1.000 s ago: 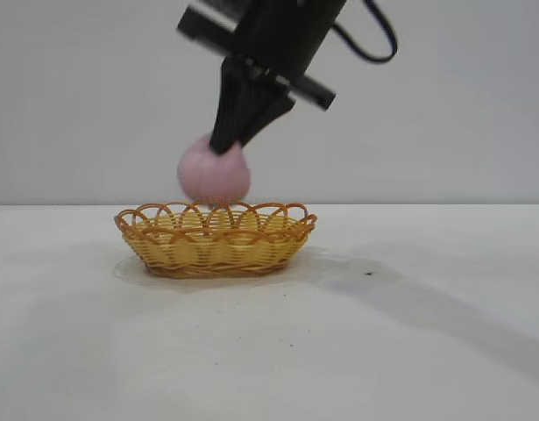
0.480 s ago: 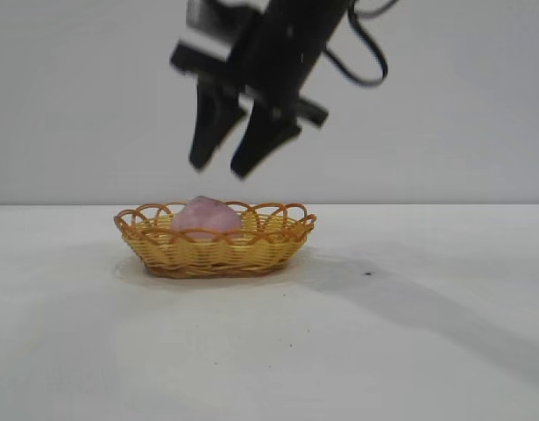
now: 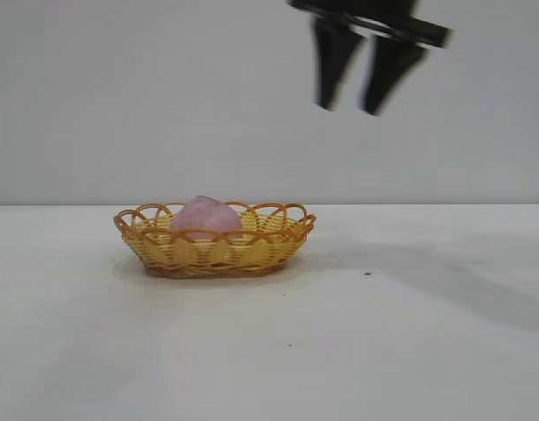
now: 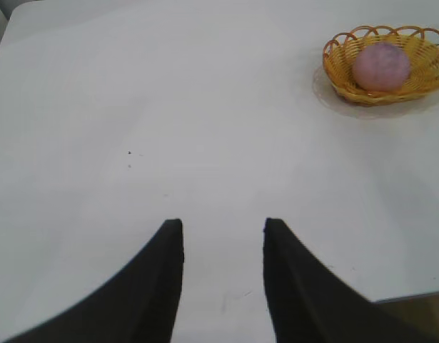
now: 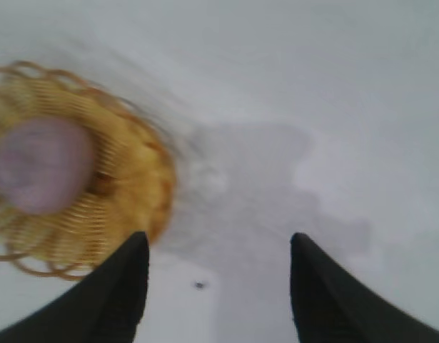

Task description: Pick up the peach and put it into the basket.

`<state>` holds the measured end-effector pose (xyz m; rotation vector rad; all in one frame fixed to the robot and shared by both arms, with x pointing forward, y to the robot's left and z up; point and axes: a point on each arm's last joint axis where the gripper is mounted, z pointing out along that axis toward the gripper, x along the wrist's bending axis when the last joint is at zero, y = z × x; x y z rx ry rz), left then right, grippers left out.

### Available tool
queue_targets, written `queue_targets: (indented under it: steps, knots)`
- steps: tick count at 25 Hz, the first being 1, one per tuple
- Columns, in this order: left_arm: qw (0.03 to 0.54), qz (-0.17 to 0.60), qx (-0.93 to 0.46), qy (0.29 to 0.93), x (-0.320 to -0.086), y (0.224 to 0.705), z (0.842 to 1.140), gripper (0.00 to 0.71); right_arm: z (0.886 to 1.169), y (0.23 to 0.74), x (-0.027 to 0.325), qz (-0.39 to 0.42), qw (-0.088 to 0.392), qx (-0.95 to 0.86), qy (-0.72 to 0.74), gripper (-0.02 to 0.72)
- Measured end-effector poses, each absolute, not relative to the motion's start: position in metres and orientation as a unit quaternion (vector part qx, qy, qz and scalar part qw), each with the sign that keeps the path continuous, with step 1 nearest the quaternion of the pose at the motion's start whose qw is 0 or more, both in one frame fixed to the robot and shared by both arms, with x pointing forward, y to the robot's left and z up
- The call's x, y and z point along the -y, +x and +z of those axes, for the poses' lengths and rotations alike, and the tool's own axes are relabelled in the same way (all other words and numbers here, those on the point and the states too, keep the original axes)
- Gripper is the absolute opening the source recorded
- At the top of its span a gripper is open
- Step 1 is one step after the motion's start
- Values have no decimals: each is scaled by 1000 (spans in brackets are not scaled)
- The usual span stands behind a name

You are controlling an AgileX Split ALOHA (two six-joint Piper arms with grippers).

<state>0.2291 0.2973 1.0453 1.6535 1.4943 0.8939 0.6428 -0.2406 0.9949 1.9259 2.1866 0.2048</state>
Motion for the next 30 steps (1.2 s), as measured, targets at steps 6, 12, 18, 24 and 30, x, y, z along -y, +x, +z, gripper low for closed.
queue_targets:
  steps: [6, 12, 18, 24, 30]
  knots:
    - [362, 347, -580, 642, -297, 229, 1045, 262, 985, 647, 291, 91, 108, -695, 705, 325]
    - [362, 347, -580, 642, -297, 229, 1045, 262, 1011, 643, 313, 142, 121, -670, 719, 325]
    - [362, 347, -580, 642, -297, 229, 1045, 262, 1098, 593, 310, 217, 193, -659, 694, 325]
    - [362, 347, -580, 642, -297, 229, 1045, 262, 1120, 467, 305, 266, 243, -643, 676, 325]
    - [362, 347, -580, 642, -297, 229, 1045, 262, 1081, 352, 299, 269, 245, -644, 674, 325]
